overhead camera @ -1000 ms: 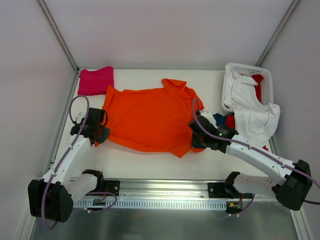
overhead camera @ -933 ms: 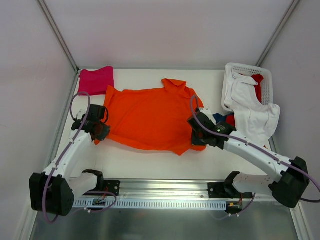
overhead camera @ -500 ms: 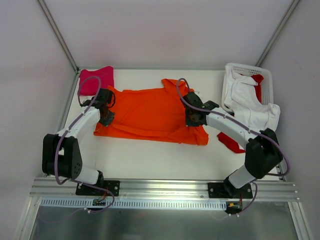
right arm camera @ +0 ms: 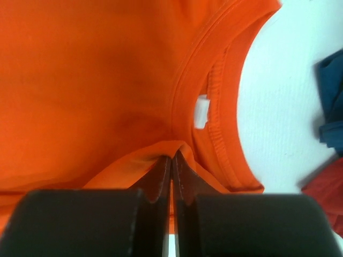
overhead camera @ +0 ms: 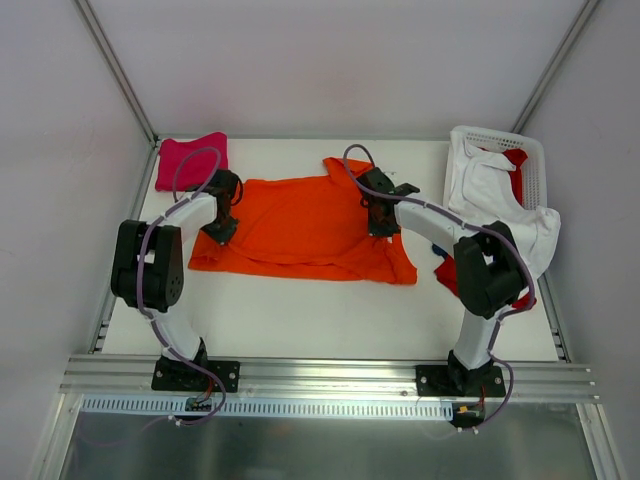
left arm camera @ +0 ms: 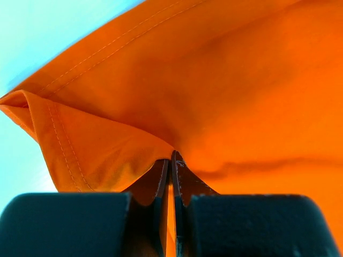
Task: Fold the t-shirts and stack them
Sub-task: Fold the flattened tshirt in 1/3 of the way
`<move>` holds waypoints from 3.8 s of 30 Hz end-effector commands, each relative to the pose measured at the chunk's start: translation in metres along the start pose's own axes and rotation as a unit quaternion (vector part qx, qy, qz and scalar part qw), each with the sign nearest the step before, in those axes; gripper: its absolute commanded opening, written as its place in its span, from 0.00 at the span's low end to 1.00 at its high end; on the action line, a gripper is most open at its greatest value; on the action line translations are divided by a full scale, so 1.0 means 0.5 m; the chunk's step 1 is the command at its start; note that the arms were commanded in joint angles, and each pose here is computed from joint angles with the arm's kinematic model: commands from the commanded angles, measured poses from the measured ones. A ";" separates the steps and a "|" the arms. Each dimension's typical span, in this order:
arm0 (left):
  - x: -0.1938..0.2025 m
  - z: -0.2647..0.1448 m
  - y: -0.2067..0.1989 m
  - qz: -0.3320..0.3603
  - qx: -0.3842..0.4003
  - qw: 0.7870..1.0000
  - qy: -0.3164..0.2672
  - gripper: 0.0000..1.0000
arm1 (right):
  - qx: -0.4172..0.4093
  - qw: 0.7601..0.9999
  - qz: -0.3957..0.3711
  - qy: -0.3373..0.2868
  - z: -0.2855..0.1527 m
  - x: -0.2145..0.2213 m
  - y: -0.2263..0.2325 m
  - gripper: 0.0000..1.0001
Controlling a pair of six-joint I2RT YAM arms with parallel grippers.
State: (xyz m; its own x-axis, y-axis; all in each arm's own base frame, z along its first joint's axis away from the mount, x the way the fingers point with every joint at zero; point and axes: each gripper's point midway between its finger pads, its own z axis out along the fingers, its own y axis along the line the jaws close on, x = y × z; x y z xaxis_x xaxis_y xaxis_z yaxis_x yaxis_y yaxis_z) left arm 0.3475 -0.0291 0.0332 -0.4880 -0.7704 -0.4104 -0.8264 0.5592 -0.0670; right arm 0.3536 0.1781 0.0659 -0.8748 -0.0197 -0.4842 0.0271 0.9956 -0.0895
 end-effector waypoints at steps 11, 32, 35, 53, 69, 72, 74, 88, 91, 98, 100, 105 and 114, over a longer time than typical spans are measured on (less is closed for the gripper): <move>-0.049 0.006 -0.059 0.008 0.012 1.000 -0.025 0.00 | 0.032 0.998 0.028 -0.044 0.025 -0.113 -0.027 0.01; -0.118 -0.052 -0.008 -0.017 0.022 0.997 -0.079 0.92 | 0.070 0.992 0.057 -0.085 -0.015 -0.138 -0.072 1.00; -0.116 -0.094 0.016 -0.026 0.041 0.994 -0.093 0.92 | 0.061 0.991 0.060 -0.107 -0.072 -0.131 -0.083 0.99; 0.018 -0.054 0.170 0.000 0.026 0.998 -0.052 0.88 | -0.097 0.991 0.063 -0.065 -0.090 0.099 -0.009 0.00; 0.003 -0.083 0.139 0.024 0.067 0.995 -0.065 0.83 | -0.060 0.996 0.061 -0.030 0.053 0.103 0.001 0.00; -0.001 -0.087 0.145 0.025 0.068 0.995 -0.072 0.83 | -0.043 0.994 0.094 -0.016 0.049 0.133 -0.054 0.01; -0.002 -0.090 0.146 0.024 0.071 0.994 -0.075 0.83 | -0.016 0.994 0.109 0.002 0.046 0.175 -0.104 0.01; -0.028 -0.106 0.114 0.014 0.081 0.993 -0.085 0.82 | -0.018 0.989 0.144 -0.028 -0.082 0.199 -0.181 0.32; -0.045 -0.116 0.089 0.007 0.090 0.992 -0.090 0.82 | -0.036 0.988 0.138 -0.058 -0.122 0.144 -0.166 0.78; -0.121 -0.170 -0.042 0.000 0.141 0.985 -0.102 0.82 | -0.067 0.985 0.102 -0.124 -0.168 -0.067 -0.097 0.91; -0.144 -0.178 -0.086 0.005 0.152 0.983 -0.105 0.82 | -0.089 0.978 0.099 -0.159 -0.200 -0.170 -0.066 0.91; -0.159 -0.167 -0.138 0.007 0.158 0.983 -0.098 0.82 | -0.104 0.978 0.092 -0.158 -0.115 -0.325 -0.006 0.90; -0.141 -0.122 -0.135 0.023 0.135 0.987 -0.083 0.82 | -0.114 0.967 0.175 -0.145 0.086 -0.463 -0.006 0.88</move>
State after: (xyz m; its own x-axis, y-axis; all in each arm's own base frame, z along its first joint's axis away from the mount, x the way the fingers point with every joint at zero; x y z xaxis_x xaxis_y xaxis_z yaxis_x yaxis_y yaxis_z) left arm 0.4218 -0.0278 0.1183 -0.4269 -0.7154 -0.5531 -0.7085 0.6447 -0.2870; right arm 0.5599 0.1807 0.1460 -0.6591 0.2750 -0.7000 0.1351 0.9589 0.2495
